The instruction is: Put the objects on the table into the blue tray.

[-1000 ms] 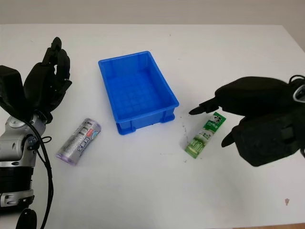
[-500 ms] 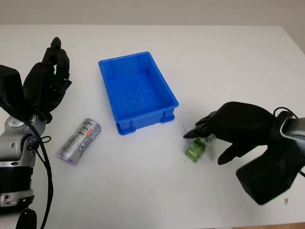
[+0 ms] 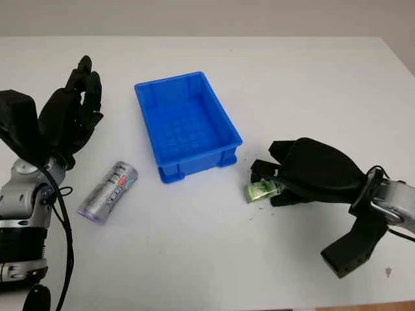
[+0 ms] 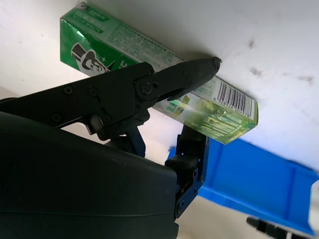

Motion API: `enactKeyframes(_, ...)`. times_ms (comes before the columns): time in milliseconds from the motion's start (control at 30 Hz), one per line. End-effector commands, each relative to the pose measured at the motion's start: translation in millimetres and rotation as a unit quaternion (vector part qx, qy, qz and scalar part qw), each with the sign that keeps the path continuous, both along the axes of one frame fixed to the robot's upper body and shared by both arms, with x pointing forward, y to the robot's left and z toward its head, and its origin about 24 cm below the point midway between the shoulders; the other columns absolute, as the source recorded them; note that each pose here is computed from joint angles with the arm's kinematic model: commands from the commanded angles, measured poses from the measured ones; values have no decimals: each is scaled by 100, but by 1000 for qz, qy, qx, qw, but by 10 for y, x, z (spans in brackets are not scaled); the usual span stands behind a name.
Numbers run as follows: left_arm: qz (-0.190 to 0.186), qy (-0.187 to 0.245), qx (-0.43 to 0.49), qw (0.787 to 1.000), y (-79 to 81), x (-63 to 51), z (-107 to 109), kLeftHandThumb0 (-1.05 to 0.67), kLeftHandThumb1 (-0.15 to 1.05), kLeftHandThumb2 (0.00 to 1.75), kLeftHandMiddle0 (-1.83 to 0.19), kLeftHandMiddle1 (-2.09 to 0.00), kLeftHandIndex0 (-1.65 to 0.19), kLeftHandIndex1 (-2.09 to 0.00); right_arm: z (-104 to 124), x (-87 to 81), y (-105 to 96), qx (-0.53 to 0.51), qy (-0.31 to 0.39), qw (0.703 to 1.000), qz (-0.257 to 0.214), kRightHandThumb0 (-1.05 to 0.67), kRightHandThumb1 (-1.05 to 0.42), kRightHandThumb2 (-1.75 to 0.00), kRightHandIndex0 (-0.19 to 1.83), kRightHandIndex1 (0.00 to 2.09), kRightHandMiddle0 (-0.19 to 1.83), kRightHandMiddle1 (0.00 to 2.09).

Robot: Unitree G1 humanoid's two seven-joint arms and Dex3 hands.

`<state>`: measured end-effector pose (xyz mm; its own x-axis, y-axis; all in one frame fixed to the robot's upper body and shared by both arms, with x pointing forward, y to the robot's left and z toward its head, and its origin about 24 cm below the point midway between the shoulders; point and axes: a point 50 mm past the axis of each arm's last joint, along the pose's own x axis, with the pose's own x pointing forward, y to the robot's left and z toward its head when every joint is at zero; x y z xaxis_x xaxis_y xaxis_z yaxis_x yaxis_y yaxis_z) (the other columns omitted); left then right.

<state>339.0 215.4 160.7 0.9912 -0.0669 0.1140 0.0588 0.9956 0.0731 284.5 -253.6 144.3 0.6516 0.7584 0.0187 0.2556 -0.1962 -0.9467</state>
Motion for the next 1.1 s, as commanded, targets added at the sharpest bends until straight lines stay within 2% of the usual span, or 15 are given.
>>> enactKeyframes(0,-1,3,6,1000,3,-10,-18,-68,105,66,19,0,19,0,169,84,21,17,-34,999,-3,-52,-105,-19,79,209,46,209)
enactKeyframes(167,-2,3,9,1000,3,2,-3,-67,105,68,19,0,19,0,600,254,-36,80,-90,992,-43,-46,-105,-11,80,209,46,209)
enactKeyframes(367,-2,5,8,1000,15,15,7,-66,105,68,19,0,19,0,1147,449,-220,88,-186,972,-112,-53,-104,-8,80,209,60,209)
enactKeyframes(467,2,4,12,1000,25,13,9,-66,105,67,19,0,19,0,1360,504,-233,100,-229,961,-122,-54,-103,-6,86,209,67,209)
enactKeyframes(567,6,1,16,1000,38,12,14,-65,105,67,19,0,19,0,1561,561,-156,122,-284,945,-107,-64,-105,-10,101,209,75,209)
enactKeyframes(667,4,1,12,1000,34,11,19,-64,105,67,19,0,19,0,1658,616,37,171,-287,940,-72,-65,-105,-13,109,209,85,209)
enactKeyframes(767,2,0,14,1000,23,14,18,-64,105,68,19,0,19,0,1657,656,338,209,-268,940,-9,-61,-103,-8,108,209,87,209)
enactKeyframes(967,2,1,14,1000,-10,12,8,-66,105,68,19,0,19,0,1480,729,1048,229,-216,943,109,-53,-104,-8,118,209,89,209)
enactKeyframes(1067,8,3,14,1000,-11,0,-5,-66,105,68,19,0,19,0,1409,742,1361,233,-197,940,154,-52,-105,-21,122,209,91,209)
